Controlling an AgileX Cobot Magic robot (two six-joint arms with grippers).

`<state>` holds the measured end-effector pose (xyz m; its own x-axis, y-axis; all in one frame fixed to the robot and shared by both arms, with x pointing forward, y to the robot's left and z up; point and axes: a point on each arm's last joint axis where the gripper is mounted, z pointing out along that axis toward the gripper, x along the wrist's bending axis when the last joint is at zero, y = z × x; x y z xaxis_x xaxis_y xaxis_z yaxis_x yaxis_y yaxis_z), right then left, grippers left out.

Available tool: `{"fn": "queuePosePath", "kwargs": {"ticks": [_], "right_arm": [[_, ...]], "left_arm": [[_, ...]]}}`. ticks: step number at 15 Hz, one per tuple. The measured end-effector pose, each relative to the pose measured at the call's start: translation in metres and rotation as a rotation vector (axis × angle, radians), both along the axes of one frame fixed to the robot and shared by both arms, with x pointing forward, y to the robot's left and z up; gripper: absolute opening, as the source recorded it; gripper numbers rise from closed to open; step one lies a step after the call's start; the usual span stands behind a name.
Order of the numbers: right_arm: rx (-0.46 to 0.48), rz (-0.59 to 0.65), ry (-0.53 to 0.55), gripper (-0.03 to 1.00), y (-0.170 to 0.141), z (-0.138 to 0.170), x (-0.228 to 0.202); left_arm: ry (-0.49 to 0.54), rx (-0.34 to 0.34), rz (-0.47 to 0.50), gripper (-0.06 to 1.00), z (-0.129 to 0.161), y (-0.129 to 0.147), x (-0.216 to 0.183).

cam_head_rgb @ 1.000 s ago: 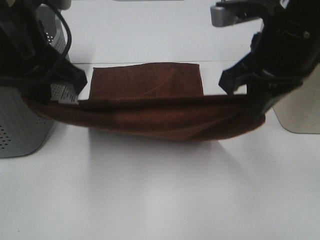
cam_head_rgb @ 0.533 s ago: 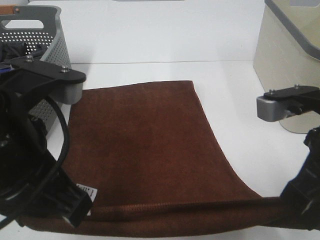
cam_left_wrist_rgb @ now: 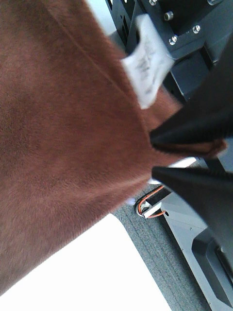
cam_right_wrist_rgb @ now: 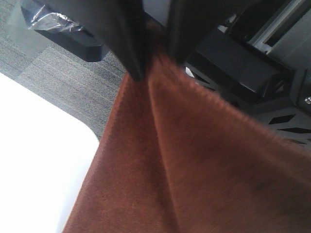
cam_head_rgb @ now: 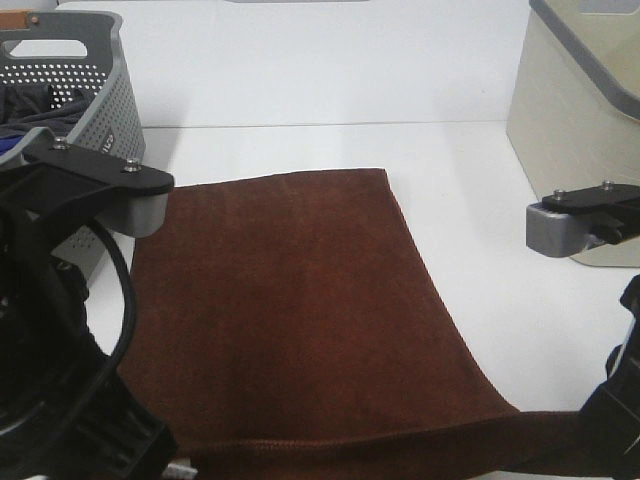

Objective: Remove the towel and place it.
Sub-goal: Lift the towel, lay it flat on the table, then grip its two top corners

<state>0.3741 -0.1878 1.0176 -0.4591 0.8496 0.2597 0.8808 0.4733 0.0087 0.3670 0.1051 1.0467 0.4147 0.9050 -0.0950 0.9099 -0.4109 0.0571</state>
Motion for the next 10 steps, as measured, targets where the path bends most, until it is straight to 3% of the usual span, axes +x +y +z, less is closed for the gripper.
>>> {"fn": "queuePosePath", "kwargs": {"ticks": [1,2,3,5,7,10], "right_arm": [[0.004,0.004,0.002,0.23,0.000,0.000,0.000],[0.004,0.005,0.002,0.43,0.000,0.000,0.000],[0.005,0.005,0.000,0.54,0.000,0.000,0.000],[-0.001,0.006,-0.028,0.65,0.000,0.000,0.002],[0.005,0.003,-0.082,0.66,0.001,0.002,0.008],[0.067,-0.010,-0.298,0.64,0.009,0.031,0.032]], "left_arm": [[0.001,0.002,0.001,0.38,0.000,0.000,0.000],[0.002,0.002,0.001,0.62,0.000,0.000,0.000],[0.002,0.003,0.001,0.72,0.000,0.000,0.000],[-0.019,-0.009,0.014,0.77,0.000,-0.001,0.002],[-0.100,-0.031,0.083,0.74,0.001,-0.002,0.010],[-0.235,-0.097,0.229,0.64,0.010,0.006,0.045]]}}
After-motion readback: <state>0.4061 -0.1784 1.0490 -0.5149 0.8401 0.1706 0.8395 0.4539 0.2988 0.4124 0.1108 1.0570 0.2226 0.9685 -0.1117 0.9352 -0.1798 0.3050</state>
